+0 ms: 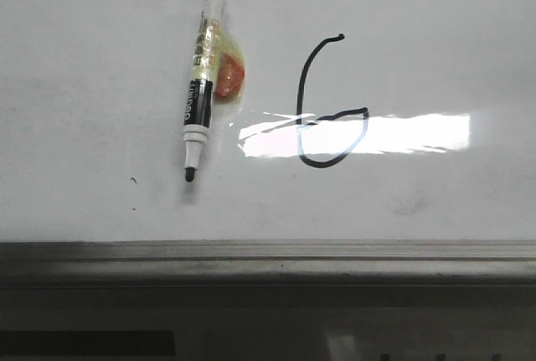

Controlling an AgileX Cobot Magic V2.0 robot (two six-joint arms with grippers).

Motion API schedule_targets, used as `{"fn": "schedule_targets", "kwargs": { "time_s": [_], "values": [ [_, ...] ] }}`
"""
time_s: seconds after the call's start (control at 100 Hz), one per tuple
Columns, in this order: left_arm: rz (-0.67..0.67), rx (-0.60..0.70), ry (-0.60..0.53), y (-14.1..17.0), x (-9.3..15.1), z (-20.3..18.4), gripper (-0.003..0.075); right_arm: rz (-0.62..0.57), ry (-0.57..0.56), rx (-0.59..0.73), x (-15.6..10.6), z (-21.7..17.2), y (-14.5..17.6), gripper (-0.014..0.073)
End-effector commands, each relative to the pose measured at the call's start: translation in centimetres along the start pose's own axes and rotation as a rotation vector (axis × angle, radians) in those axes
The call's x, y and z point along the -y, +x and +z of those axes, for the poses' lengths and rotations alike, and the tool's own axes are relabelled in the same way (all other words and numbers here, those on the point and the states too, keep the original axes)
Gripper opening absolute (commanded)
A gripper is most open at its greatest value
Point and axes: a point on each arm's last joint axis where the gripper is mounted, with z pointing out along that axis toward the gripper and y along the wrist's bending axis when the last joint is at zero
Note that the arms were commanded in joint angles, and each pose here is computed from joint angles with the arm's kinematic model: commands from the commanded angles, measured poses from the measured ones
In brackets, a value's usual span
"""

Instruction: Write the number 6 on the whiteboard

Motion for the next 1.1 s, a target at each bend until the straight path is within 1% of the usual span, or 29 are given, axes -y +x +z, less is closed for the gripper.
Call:
{"fn": "schedule_targets", "kwargs": {
  "time_s": [0.0, 0.42, 0.52, 0.58, 0.6, 0.64, 0.71, 0.75, 0.77, 0.85, 0.98, 1.09],
  "values": [
    [-0.026, 0.004, 0.033, -0.7, 0.5, -0.1, -0.002, -0.016, 0.013, 0.077, 0.2, -0.2, -1.2, -0.0064],
    [-0.019, 0.006, 0.031, -0.6, 0.5, -0.1, -0.002, -0.016, 0.013, 0.077, 0.2, -0.2, -1.2, -0.0064],
    [0.088, 0.062, -0.004, -0.8, 0.1, 0.0, -0.002, -0.016, 0.013, 0.077, 0.2, -0.2, -1.2, -0.0064],
    [0.219, 0.125, -0.013, -0.8, -0.1, 0.1, -0.002, -0.016, 0.013, 0.077, 0.2, -0.2, -1.2, -0.0064],
    [0.296, 0.167, -0.015, -0.8, -0.1, 0.1, -0.002, -0.016, 0.013, 0.077, 0.2, -0.2, -1.2, -0.0064],
    [0.383, 0.229, -0.024, -0.8, -0.3, 0.2, -0.002, -0.016, 0.013, 0.077, 0.2, -0.2, -1.2, -0.0064],
    [0.428, 0.288, -0.053, -0.4, -0.9, 0.4, -0.002, -0.016, 0.013, 0.077, 0.2, -0.2, -1.2, -0.0064],
    [0.415, 0.299, -0.07, -0.1, -1.4, 0.5, -0.002, -0.016, 0.013, 0.077, 0.2, -0.2, -1.2, -0.0064],
    [0.384, 0.301, -0.076, 0.1, -1.7, 0.5, -0.002, -0.016, 0.013, 0.077, 0.2, -0.2, -1.2, -0.0064],
    [0.339, 0.288, -0.104, 1.2, -2.9, 0.8, -0.002, -0.016, 0.013, 0.077, 0.2, -0.2, -1.2, -0.0064],
    [0.307, 0.28, -0.141, 3.2, -4.7, 0.3, -0.002, -0.016, 0.013, 0.077, 0.2, -0.2, -1.2, -0.0064],
    [0.303, 0.329, -0.197, 4.7, -6.0, -1.1, -0.002, -0.016, 0.013, 0.077, 0.2, -0.2, -1.2, -0.0064]
  ]
}}
